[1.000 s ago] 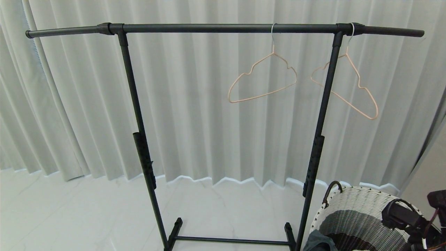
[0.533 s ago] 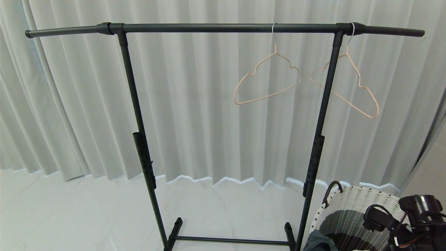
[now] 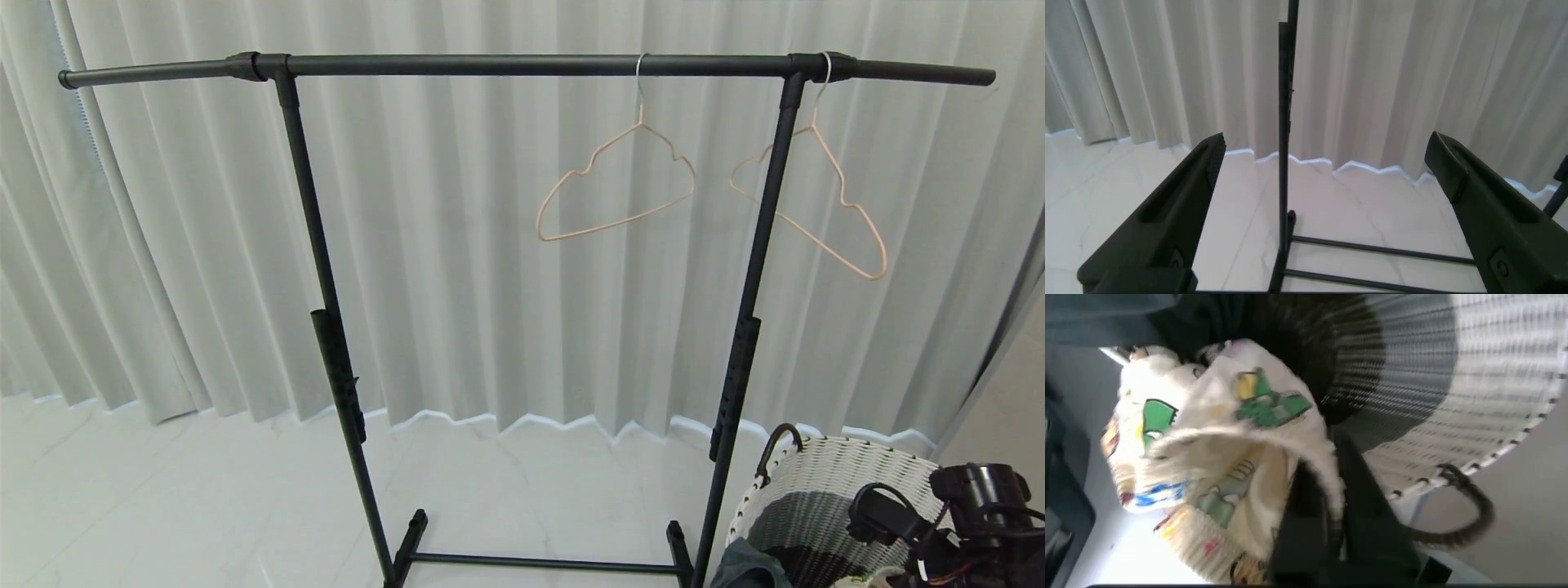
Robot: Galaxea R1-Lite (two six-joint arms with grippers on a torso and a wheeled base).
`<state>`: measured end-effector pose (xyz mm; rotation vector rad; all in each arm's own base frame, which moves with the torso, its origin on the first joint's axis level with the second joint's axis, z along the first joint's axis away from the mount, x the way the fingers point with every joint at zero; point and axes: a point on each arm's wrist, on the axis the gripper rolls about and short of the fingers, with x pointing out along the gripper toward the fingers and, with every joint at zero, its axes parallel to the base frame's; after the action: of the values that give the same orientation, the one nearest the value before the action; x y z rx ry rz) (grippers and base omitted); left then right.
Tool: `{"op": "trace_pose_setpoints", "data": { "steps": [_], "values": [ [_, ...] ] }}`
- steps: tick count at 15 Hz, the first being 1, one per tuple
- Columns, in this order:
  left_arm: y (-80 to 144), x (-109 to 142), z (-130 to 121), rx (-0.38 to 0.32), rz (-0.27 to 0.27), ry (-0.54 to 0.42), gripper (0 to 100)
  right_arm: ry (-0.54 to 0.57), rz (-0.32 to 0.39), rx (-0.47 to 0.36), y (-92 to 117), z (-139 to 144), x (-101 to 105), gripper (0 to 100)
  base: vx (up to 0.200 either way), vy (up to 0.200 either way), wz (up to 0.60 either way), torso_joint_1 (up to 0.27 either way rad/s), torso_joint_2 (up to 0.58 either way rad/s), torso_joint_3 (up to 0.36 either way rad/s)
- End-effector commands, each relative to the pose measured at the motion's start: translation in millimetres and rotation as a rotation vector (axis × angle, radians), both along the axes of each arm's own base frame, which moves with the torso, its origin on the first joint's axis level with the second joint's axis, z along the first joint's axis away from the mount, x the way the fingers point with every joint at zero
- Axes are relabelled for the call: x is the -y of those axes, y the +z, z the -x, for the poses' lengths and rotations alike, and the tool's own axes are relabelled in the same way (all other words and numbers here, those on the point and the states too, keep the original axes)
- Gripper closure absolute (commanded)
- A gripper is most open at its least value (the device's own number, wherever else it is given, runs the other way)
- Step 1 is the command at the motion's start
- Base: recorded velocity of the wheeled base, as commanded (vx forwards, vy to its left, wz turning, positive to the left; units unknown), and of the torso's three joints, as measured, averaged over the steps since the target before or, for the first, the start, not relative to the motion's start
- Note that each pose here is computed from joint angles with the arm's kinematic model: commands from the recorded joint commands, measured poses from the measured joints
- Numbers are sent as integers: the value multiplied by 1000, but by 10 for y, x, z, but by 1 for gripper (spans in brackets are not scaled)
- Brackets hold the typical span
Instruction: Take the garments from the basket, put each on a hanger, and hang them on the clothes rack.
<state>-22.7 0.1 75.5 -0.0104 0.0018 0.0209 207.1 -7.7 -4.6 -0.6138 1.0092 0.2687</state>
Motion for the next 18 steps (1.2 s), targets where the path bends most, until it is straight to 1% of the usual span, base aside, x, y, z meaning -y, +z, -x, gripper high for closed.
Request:
{"op": "trace_pose_setpoints", "data": {
  "steps": [1,3,4,5,6,8,9,10,11,12,14,16,18],
  "values": [
    [0,0,0,0,0,1,0,-1,0,78,162,115,-3,100,0,0,0,0,0,0],
    [0,0,0,0,0,1,0,-4,4,179,383,233,2,100,0,0,0,0,0,0],
    [0,0,0,0,0,1,0,-24,10,239,497,274,34,100,0,0,0,0,0,0],
    [0,0,0,0,0,1,0,-50,21,289,601,302,72,100,0,0,0,0,0,0],
    [0,0,0,0,0,1,0,-93,50,343,725,319,121,100,0,0,0,0,0,0],
    [0,0,0,0,0,1,0,-158,78,441,1042,349,215,100,0,0,0,0,0,0],
    [0,0,0,0,0,1,0,-179,85,465,1233,387,246,100,0,0,0,0,0,0],
    [0,0,0,0,0,1,0,-194,88,474,1477,451,261,100,0,0,0,0,0,0],
    [0,0,0,0,0,1,0,-197,86,476,1592,487,258,100,0,0,0,0,0,0],
    [0,0,0,0,0,1,0,-218,65,478,1945,629,232,100,0,0,0,0,0,0],
    [0,0,0,0,-1,1,0,-236,49,503,2337,836,191,100,0,0,0,0,0,0],
    [0,0,0,0,-1,1,0,-235,52,537,2571,999,159,100,0,0,0,0,0,0],
    [0,0,0,0,-3,1,0,-230,53,570,2670,1094,135,100,0,0,0,0,0,0]
  ]
}}
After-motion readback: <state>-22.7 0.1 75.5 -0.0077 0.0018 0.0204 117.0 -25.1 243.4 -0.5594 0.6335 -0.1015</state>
